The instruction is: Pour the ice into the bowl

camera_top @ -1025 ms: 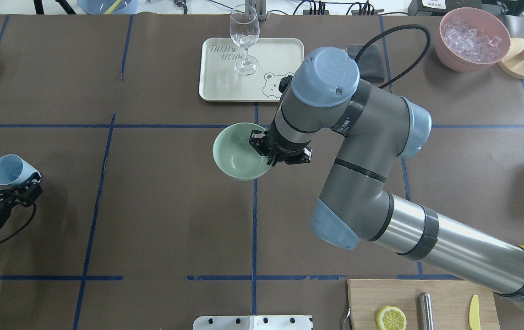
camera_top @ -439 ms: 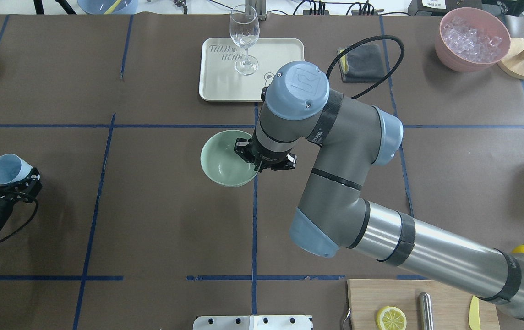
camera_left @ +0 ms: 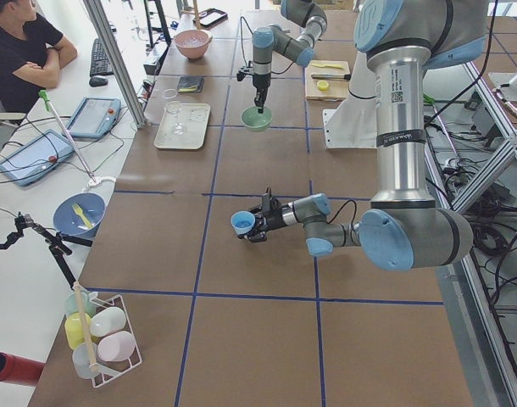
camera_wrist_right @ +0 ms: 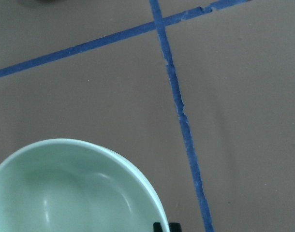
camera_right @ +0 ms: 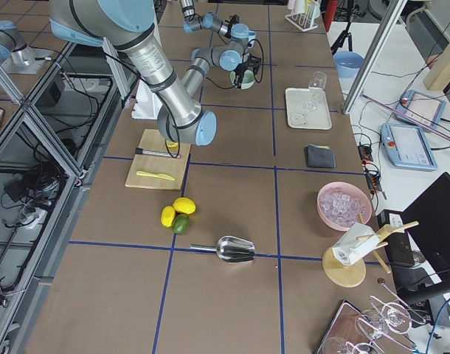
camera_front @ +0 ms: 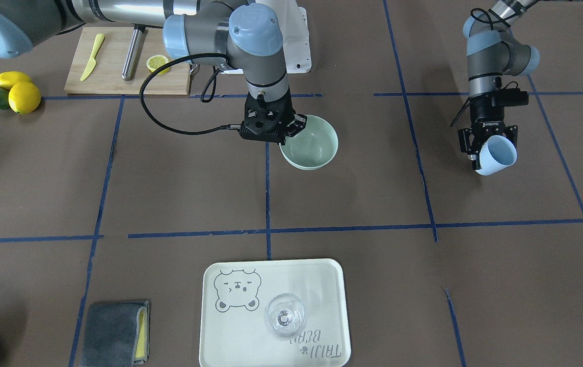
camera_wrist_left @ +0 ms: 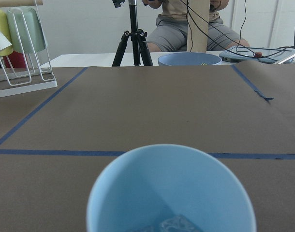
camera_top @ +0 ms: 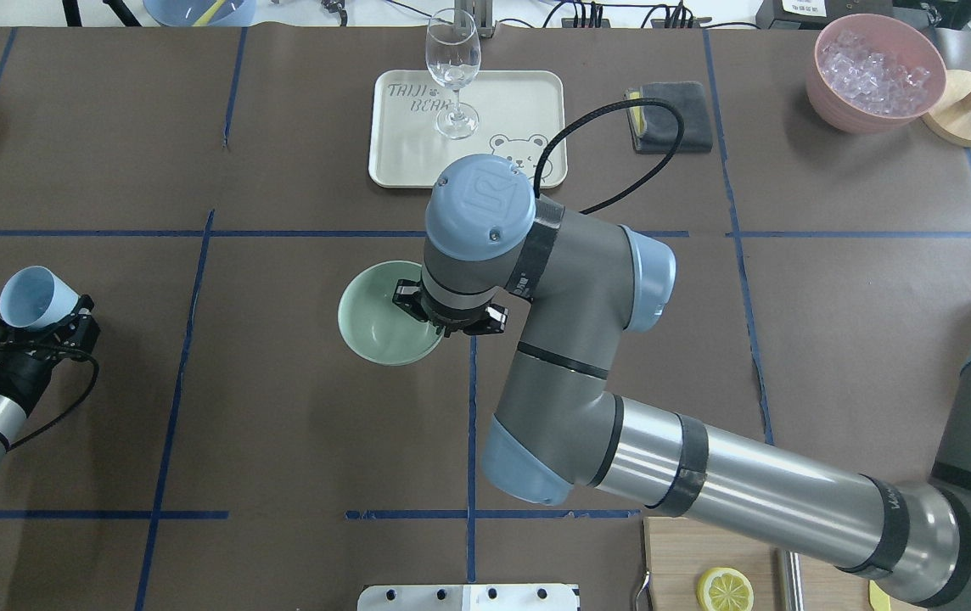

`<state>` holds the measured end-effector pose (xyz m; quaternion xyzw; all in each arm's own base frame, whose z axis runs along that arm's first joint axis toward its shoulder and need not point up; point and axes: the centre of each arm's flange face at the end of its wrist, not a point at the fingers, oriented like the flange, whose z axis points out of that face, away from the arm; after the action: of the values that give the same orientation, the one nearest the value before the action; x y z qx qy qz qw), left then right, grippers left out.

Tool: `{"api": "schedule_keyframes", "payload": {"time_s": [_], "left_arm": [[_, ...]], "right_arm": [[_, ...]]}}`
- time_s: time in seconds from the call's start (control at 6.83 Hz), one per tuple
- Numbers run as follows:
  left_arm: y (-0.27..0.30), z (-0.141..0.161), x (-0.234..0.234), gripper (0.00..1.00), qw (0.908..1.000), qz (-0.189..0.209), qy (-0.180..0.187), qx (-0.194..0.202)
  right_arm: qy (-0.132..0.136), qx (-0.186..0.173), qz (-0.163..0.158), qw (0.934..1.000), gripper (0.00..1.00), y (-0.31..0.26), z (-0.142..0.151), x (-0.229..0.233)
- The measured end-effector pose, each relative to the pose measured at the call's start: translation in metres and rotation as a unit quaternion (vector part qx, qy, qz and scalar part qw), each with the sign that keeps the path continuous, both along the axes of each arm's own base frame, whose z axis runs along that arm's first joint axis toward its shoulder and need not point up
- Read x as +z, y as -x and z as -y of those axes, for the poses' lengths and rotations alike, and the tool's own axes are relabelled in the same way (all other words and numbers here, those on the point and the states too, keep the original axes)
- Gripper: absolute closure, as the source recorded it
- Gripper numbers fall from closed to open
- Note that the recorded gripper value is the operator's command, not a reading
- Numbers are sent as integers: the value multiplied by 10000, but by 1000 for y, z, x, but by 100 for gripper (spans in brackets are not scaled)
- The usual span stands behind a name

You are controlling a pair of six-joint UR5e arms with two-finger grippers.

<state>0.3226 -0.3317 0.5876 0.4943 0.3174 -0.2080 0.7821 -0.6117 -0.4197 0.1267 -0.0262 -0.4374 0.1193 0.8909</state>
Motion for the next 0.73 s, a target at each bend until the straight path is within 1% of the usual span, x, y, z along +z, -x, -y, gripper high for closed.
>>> {"api": "schedule_keyframes", "payload": {"time_s": [0.15,0.29,0.44,0.59,0.73], "left_arm": [[8,3,-23,100,9999,-7,-136,35],[13,5,-39,100,9997,-44,-220,28],[18,7,-49,100,9996,-91,-268,-7],[25,13,-55,100,9995,-59,-317,-69],[30,19,-58,100,9989,205,-415,-50]], "right_arm": [[-96,68,-9,9999,100,31,2,-3],[-137,98,20,9999,93,59,3,-2],[-181,99,65,9998,20,77,0,-2],[-244,113,151,9995,0,84,-2,-5],[-303,139,285,9990,0,84,-1,-9]]}}
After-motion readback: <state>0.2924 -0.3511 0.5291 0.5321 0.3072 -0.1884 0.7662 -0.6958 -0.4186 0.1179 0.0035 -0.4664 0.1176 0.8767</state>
